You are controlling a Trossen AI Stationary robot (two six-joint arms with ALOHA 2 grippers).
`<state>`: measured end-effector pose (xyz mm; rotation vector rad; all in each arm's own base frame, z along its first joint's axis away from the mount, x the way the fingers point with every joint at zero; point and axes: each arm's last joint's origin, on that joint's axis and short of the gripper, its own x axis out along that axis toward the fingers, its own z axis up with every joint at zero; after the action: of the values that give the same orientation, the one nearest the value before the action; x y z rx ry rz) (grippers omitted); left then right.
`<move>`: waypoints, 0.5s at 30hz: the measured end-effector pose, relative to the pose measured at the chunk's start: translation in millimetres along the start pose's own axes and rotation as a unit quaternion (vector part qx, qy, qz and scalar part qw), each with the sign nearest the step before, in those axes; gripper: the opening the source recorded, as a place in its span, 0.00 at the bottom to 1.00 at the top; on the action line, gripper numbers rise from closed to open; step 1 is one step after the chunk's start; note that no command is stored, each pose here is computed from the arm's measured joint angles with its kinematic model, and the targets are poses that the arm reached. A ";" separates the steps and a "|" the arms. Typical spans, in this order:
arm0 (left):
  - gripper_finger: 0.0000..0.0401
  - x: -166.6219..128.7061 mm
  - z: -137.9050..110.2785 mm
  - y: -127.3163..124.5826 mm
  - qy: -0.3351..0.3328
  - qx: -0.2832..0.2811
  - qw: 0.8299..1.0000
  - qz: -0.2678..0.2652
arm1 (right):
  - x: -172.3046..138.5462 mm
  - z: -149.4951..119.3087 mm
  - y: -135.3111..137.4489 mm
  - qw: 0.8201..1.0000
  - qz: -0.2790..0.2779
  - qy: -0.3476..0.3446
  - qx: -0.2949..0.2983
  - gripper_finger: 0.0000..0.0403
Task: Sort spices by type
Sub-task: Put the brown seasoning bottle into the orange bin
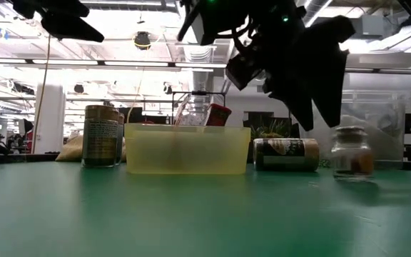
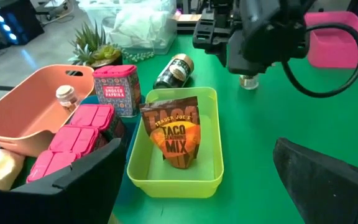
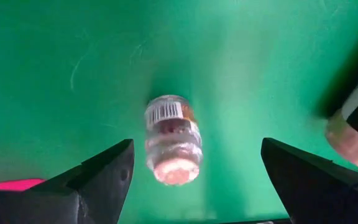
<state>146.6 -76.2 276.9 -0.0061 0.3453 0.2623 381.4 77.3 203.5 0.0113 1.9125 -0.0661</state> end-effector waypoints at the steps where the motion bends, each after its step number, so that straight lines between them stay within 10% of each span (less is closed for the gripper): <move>1: 0.97 0.0 0.0 0.0 0.000 0.000 1.000 0.000 | 0.1 0.1 0.2 1.000 -0.002 -0.001 0.000 0.94; 15: 0.97 -0.1 -0.6 -0.7 0.006 -0.002 1.000 -0.014 | 4.0 -5.7 -0.5 1.000 -0.009 0.001 0.006 0.94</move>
<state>146.6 -76.9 276.4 -0.0158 0.3573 0.2348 374.6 77.0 201.7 0.0019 1.9137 -0.0906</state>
